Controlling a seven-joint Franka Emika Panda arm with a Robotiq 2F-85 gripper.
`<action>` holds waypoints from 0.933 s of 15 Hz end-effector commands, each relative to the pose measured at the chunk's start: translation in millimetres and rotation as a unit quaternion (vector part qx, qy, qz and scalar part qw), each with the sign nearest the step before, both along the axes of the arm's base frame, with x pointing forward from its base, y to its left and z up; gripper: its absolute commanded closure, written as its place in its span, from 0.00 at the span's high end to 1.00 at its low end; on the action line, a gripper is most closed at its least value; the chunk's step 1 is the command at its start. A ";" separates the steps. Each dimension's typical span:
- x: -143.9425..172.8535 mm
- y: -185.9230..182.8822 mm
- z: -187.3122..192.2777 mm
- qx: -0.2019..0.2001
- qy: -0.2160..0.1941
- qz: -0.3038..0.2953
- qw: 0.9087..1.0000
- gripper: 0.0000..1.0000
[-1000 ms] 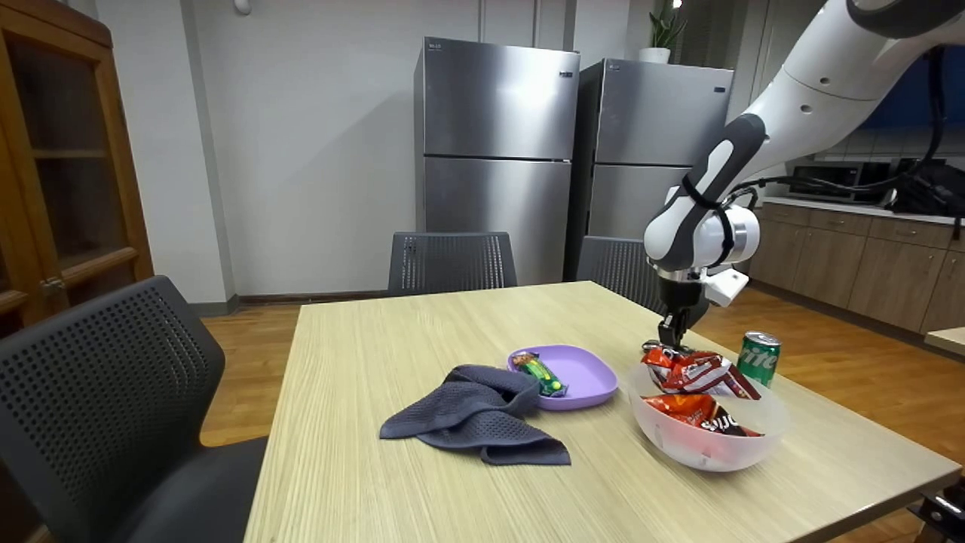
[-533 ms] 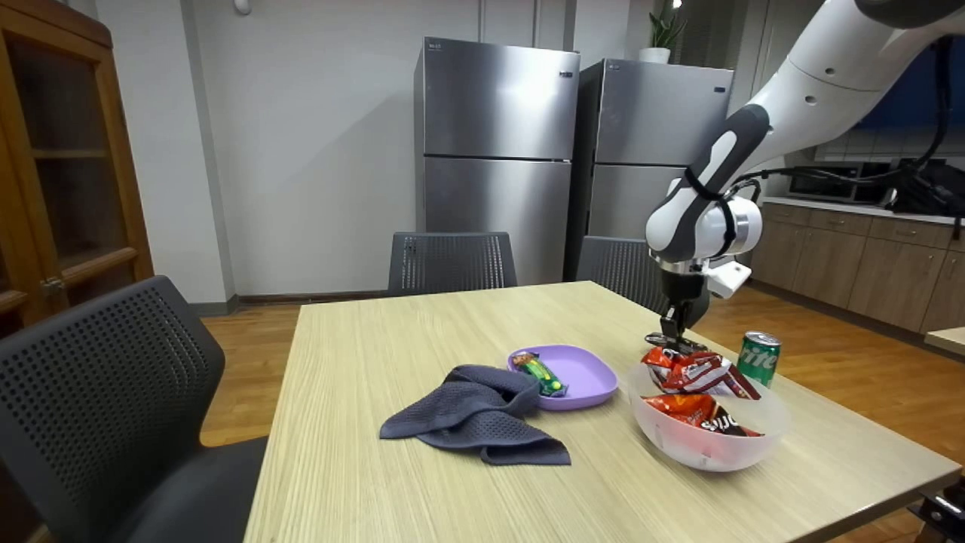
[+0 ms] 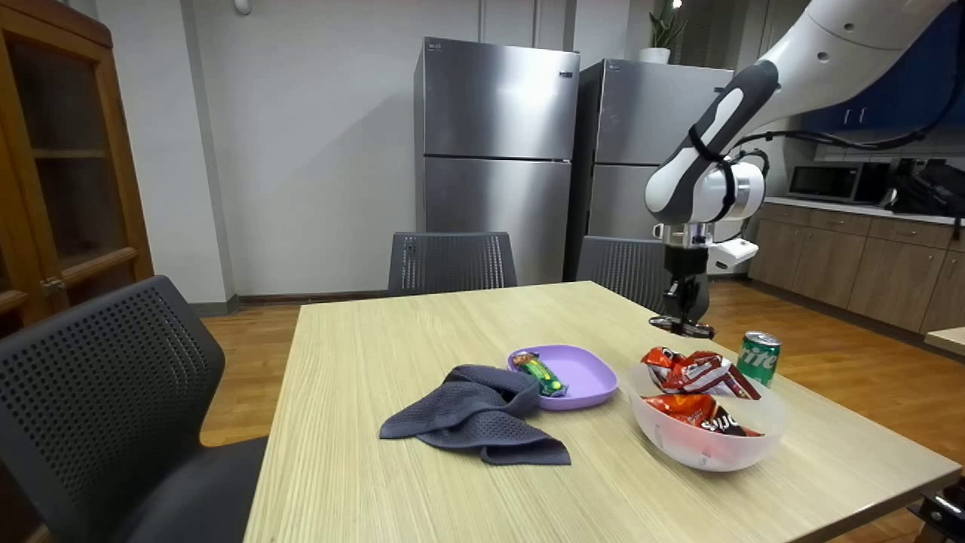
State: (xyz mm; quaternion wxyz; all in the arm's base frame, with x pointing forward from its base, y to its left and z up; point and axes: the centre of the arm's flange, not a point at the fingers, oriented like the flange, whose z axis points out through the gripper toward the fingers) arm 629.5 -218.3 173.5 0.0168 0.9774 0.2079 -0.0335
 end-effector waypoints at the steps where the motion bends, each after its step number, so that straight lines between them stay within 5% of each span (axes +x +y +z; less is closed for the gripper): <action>1: -3.7 17.2 25.6 0.024 0.016 -0.040 0.999 0.03; 14: 12.0 124.3 41.8 0.090 0.008 -0.123 0.988 0.03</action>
